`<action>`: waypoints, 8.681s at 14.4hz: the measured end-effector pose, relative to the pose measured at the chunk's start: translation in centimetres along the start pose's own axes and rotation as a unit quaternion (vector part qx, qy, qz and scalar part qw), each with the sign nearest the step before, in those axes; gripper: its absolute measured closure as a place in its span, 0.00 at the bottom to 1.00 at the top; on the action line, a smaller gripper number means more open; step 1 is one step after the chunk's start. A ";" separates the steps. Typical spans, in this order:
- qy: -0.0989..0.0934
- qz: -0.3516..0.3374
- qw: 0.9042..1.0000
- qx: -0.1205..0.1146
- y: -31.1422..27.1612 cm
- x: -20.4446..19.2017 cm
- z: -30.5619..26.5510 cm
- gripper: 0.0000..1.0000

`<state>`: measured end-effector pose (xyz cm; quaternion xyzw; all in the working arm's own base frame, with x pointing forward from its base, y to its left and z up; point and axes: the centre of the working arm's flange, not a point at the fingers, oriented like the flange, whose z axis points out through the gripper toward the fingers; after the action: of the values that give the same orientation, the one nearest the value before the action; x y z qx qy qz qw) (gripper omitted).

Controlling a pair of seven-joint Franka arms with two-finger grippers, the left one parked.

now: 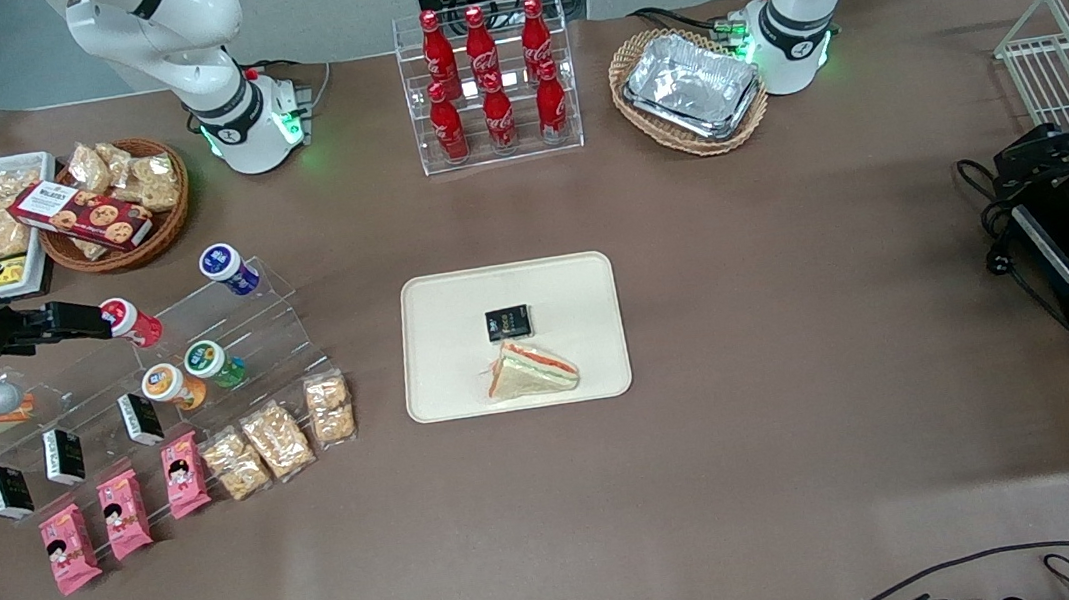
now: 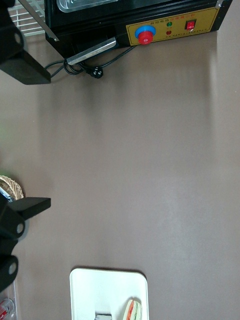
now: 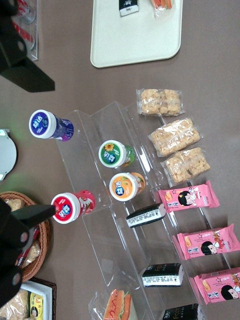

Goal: Place green gum on tray
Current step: 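Move the right gripper over the rack toward the green-labelled bottle, then lower the right gripper and close it around the green-labelled bottle, then lift the green-labelled bottle and carry it over the cream tray, then lower the bottle onto the tray beside the black box, open gripper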

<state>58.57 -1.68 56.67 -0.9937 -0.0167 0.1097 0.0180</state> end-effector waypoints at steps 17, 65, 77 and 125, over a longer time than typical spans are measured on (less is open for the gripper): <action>0.025 0.000 1.000 -0.003 -0.9 -5.6 -2.7 0.00; 0.080 0.030 0.996 -0.002 -1.5 -1.5 23.6 0.04; 0.079 0.034 0.996 -0.002 -1.1 -1.1 26.3 0.05; 0.077 0.065 0.995 0.017 -34.4 -5.0 35.1 0.41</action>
<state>45.00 33.57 24.91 -0.9977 0.0509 0.0336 0.0293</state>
